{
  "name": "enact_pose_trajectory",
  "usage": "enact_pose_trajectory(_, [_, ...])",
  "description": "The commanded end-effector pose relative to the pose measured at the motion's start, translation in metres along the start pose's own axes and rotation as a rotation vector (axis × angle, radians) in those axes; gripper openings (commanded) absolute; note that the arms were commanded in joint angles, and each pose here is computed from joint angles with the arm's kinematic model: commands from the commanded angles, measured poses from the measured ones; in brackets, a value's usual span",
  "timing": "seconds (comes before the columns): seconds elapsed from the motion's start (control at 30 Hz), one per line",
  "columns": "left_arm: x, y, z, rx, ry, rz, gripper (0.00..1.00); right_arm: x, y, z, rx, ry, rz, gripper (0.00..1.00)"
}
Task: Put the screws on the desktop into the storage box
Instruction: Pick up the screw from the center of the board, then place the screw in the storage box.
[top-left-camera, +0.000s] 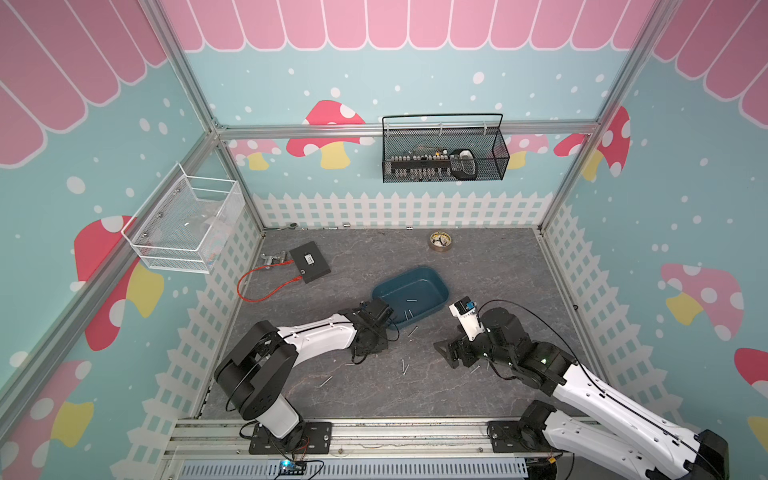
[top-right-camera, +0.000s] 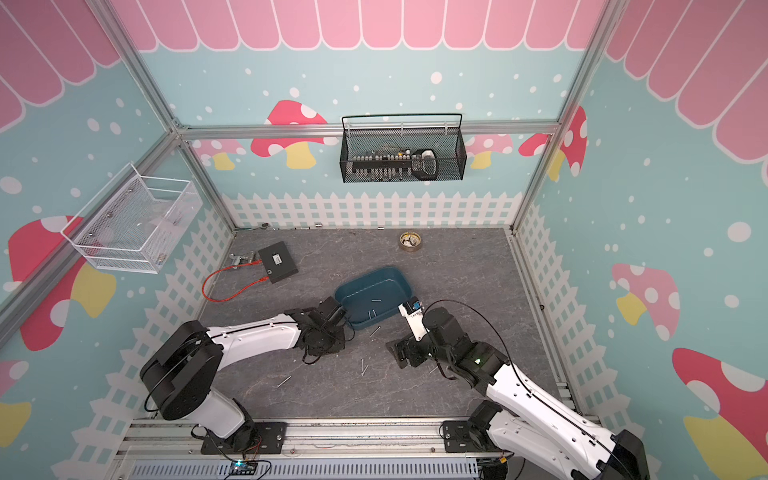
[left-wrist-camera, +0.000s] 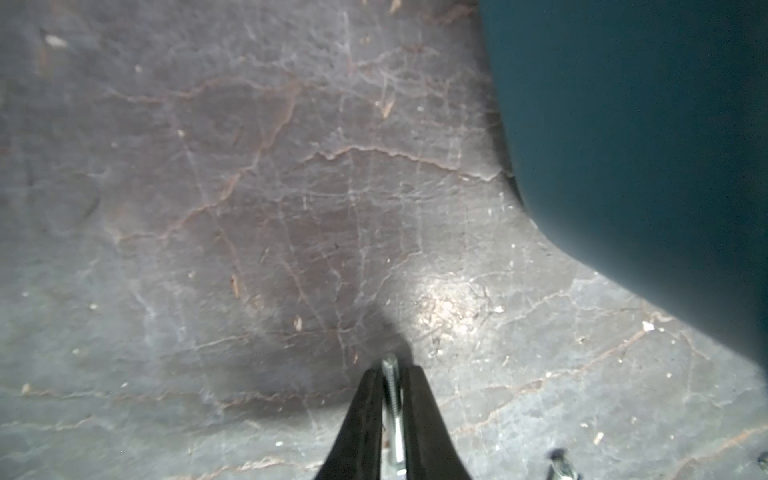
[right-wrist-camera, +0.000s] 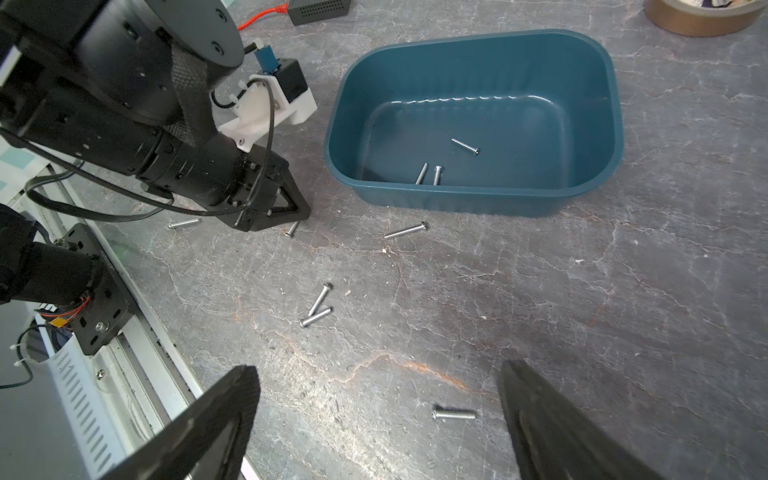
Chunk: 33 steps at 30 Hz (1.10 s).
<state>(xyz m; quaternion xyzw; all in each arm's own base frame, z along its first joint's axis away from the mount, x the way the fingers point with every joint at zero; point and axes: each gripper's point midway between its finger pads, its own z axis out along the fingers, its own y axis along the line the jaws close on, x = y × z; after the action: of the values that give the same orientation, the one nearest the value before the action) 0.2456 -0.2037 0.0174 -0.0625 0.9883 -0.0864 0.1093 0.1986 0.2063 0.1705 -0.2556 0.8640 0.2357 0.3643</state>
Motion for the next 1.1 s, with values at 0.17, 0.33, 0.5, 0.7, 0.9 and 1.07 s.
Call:
enact_pose_trajectory(0.17, [0.005,0.012,0.002,-0.063,0.021,0.029,0.06,0.005,0.000,0.002,-0.005,0.004,-0.013,0.96])
enact_pose_trajectory(0.33, [-0.001,0.002,-0.011,-0.004,-0.004,0.043,0.00,0.005,0.000,0.002,-0.004,0.004,-0.013,0.96])
enact_pose_trajectory(0.5, [-0.006,-0.009,-0.029,0.061,-0.032,0.059,0.00,0.005,0.000,0.002,-0.002,0.003,-0.013,0.96])
enact_pose_trajectory(0.7, [-0.022,-0.039,-0.065,0.221,-0.094,0.094,0.00,0.005,-0.001,0.003,-0.001,0.004,-0.013,0.96])
enact_pose_trajectory(0.9, [-0.048,-0.062,-0.100,0.364,-0.164,0.093,0.00,0.005,0.000,0.003,-0.003,0.004,-0.014,0.96])
enact_pose_trajectory(1.07, [-0.070,-0.073,-0.107,0.410,-0.200,0.091,0.00,0.005,0.000,0.003,-0.006,0.004,-0.015,0.96])
